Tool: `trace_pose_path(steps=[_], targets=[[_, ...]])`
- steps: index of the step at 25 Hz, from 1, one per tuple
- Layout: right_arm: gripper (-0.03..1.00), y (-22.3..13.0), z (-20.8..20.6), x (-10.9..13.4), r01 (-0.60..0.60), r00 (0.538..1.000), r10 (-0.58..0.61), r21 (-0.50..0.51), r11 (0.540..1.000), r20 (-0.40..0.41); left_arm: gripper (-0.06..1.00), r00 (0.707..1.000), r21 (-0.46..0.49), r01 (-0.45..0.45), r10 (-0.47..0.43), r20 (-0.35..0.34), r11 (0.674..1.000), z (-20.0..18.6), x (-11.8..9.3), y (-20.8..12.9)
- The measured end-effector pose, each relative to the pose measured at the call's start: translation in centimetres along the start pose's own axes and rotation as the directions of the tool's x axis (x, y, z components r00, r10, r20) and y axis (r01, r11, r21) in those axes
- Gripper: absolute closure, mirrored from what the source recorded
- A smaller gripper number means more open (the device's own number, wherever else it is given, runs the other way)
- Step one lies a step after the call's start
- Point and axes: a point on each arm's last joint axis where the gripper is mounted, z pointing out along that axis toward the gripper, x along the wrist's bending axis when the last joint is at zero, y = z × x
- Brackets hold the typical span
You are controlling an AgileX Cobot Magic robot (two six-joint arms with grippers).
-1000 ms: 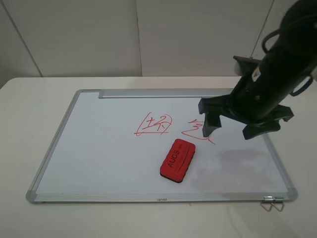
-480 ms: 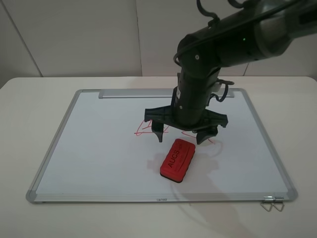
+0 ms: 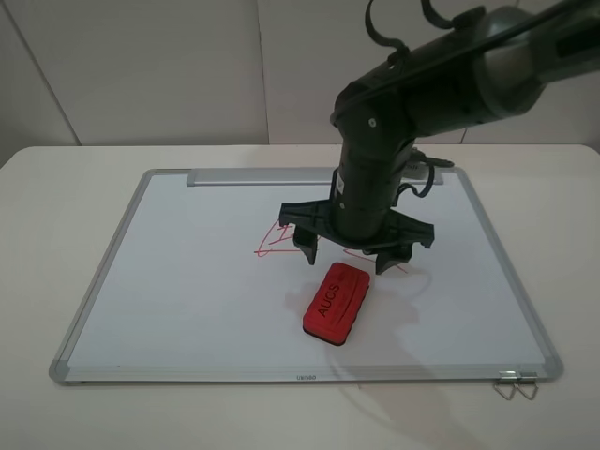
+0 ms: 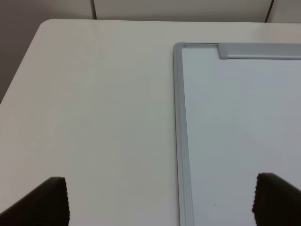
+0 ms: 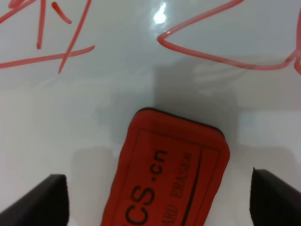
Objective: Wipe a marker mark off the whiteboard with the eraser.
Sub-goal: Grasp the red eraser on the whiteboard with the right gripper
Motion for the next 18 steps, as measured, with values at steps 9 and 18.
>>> trace_pose_path(steps=[9,18], targets=[[0.29,-1.0,2.2,-0.4,-0.044,0.999,0.043,0.027,0.999,0.015,0.16,1.000,0.000,0.000,0.000,-0.001,1.000,0.0,0.0,0.0],[0.29,-2.0,2.9,0.6,-0.031,0.999,0.031,0.042,0.999,-0.007,0.16,1.000,0.000,0.000,0.000,-0.001,1.000,0.0,0.0,0.0]])
